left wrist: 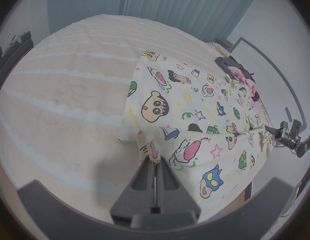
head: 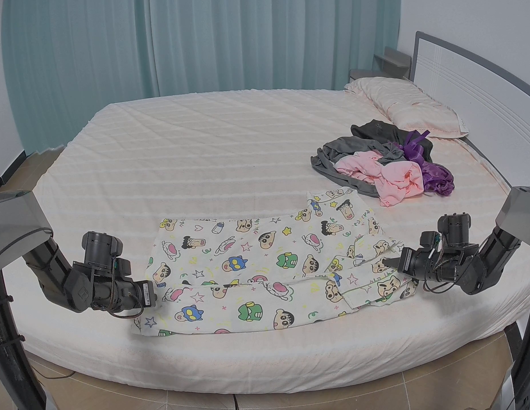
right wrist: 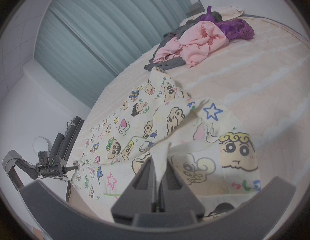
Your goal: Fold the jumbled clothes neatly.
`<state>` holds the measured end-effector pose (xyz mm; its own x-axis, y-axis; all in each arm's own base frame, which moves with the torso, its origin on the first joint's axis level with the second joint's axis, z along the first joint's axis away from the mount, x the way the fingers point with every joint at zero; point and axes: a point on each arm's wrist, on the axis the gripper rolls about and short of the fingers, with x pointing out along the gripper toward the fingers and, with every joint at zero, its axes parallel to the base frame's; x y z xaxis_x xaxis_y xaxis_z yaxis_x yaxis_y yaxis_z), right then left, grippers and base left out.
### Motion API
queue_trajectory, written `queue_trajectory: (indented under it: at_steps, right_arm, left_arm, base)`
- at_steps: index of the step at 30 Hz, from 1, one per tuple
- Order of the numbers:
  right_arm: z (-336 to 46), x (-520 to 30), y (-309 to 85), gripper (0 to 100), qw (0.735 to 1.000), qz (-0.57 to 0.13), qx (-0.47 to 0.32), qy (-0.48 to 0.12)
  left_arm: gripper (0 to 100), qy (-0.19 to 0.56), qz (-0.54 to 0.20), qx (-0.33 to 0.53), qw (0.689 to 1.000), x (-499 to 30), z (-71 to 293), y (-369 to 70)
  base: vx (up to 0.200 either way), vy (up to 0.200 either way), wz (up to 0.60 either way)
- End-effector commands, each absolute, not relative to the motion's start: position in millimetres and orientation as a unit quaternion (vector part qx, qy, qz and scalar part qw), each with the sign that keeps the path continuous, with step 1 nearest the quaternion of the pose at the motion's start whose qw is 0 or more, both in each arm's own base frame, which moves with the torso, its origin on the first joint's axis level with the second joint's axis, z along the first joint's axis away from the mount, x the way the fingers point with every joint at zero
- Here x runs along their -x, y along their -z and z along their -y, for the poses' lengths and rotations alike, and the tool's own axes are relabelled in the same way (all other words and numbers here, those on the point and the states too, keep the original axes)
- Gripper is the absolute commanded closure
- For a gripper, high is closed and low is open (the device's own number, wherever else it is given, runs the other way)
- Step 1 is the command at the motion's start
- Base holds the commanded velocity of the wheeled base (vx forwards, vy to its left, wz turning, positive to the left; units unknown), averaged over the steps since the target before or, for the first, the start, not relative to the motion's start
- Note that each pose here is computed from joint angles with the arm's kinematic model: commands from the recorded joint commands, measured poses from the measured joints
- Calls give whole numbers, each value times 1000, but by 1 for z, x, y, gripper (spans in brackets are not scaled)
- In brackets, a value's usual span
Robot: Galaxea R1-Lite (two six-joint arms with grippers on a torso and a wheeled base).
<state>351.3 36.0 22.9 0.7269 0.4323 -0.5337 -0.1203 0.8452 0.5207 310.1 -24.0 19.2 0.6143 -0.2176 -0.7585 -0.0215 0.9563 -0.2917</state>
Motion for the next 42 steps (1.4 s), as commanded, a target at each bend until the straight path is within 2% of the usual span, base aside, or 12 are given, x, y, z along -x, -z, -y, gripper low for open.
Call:
queue_trajectory:
  at_steps: [1,6,7,9,10,15,27,37,42]
  right_arm:
    - [-38,-354,-14,100,900,-336,-235,-150]
    - [-39,-352,-6,100,895,-349,-235,-146]
    - [-39,-351,-4,100,894,-354,-235,-144]
    - [-39,-350,-3,100,892,-359,-235,-142]
    - [-39,-350,-2,0,891,-362,-236,-141]
    - [-38,-349,-5,0,892,-359,-237,-140]
    - [-19,-325,-68,0,915,-283,-275,-87]
    - [-18,-300,-67,0,911,-295,-281,-59]
    - [-20,-293,-73,0,912,-290,-281,-64]
  left_arm:
    - [100,54,-434,141,888,-312,25,-19]
    - [100,54,-434,141,888,-312,25,-19]
    - [0,54,-433,142,889,-313,25,-19]
    - [0,53,-429,142,891,-315,25,-21]
    - [0,50,-428,141,891,-315,25,-21]
    - [0,34,-423,151,893,-316,26,-24]
    - [0,4,-357,234,904,-299,13,-73]
    - [0,-24,-331,309,891,-286,12,-92]
    - [0,-32,-328,326,886,-285,12,-93]
  base:
    - [0,0,0]
    - [0,0,0]
    - [0,0,0]
    - [0,0,0]
    - [0,0,0]
    - [0,0,0]
    - [0,0,0]
    - [0,0,0]
    - [200,0,0]
